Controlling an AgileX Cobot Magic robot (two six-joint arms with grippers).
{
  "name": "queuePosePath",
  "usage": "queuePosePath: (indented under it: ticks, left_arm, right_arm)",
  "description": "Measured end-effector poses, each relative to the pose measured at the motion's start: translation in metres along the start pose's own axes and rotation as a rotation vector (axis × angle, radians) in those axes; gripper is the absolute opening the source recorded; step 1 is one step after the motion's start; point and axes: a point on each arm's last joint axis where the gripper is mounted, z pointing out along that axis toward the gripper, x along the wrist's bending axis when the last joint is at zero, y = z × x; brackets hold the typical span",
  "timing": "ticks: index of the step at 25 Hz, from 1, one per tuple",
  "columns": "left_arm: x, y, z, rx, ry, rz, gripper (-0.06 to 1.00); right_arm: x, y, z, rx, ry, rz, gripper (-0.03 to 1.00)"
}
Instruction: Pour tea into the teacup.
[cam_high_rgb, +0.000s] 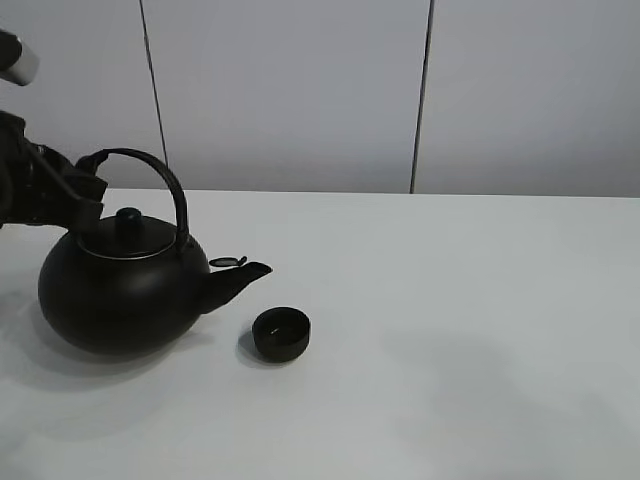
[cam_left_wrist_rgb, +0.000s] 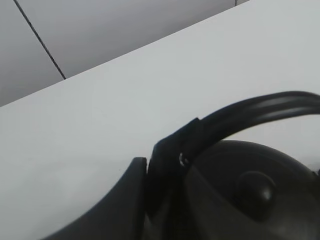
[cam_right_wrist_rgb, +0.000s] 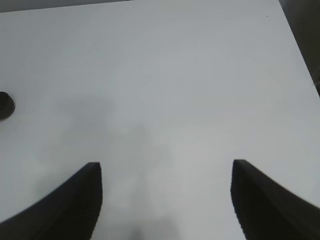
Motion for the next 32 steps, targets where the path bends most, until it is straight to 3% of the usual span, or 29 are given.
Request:
queuePosePath:
  ticks: [32]
  left_arm:
    - [0.002,0.016,0.005,-0.039,0.002,0.138,0.12]
  right_arm:
    - [0.000,0.000,0.000,-0.002,0.000,0.000,0.50]
